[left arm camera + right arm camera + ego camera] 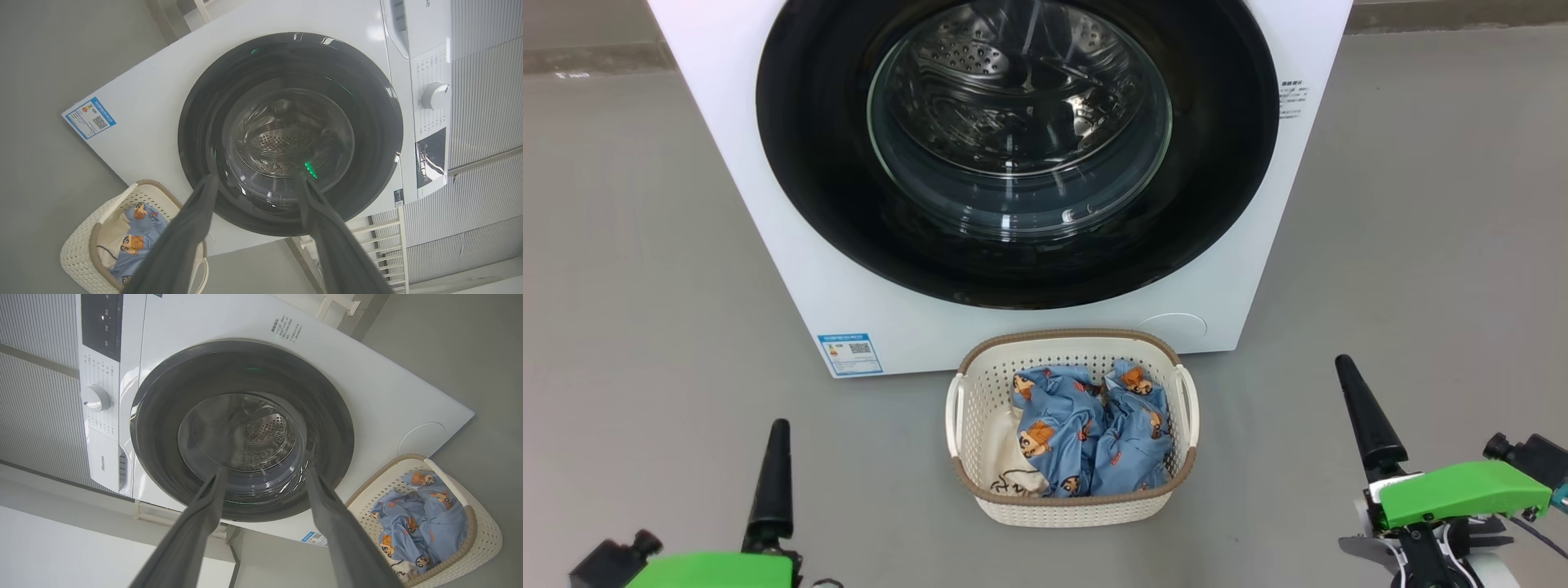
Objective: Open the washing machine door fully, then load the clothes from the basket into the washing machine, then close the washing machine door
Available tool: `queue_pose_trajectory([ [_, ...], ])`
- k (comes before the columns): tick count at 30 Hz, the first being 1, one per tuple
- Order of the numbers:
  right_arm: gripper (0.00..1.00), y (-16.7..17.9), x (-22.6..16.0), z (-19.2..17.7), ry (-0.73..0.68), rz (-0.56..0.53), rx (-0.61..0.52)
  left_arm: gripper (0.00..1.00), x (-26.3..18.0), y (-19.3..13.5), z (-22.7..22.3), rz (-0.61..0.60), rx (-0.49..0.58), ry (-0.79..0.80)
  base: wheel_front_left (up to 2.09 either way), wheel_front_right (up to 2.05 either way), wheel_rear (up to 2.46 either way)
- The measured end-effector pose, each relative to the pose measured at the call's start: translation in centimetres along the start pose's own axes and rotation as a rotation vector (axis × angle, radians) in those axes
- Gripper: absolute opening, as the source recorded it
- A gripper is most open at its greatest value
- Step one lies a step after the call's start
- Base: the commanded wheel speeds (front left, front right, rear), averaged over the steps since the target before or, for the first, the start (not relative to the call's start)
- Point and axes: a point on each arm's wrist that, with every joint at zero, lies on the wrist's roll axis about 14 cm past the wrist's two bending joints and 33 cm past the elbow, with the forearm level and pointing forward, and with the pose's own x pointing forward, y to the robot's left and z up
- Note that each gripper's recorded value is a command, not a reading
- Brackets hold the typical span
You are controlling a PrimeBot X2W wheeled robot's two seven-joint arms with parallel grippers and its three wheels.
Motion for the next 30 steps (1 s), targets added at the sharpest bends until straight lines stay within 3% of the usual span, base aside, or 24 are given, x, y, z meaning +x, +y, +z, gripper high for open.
queue_pose_trajectory([
  [20, 1.0, 1.6, 0.8, -1.2, 0.047, 0.076, -0.331, 1.0, 0.4, -0.7, -0.8, -0.044, 0.389, 0.021, 0.0, 0.0, 0.0],
  [30, 1.0, 1.2, 0.8, -1.7, 0.065, 0.09, -0.494, 1.0, 0.4, -0.6, -1.1, -0.057, 0.525, 0.02, 0.0, 0.0, 0.0],
])
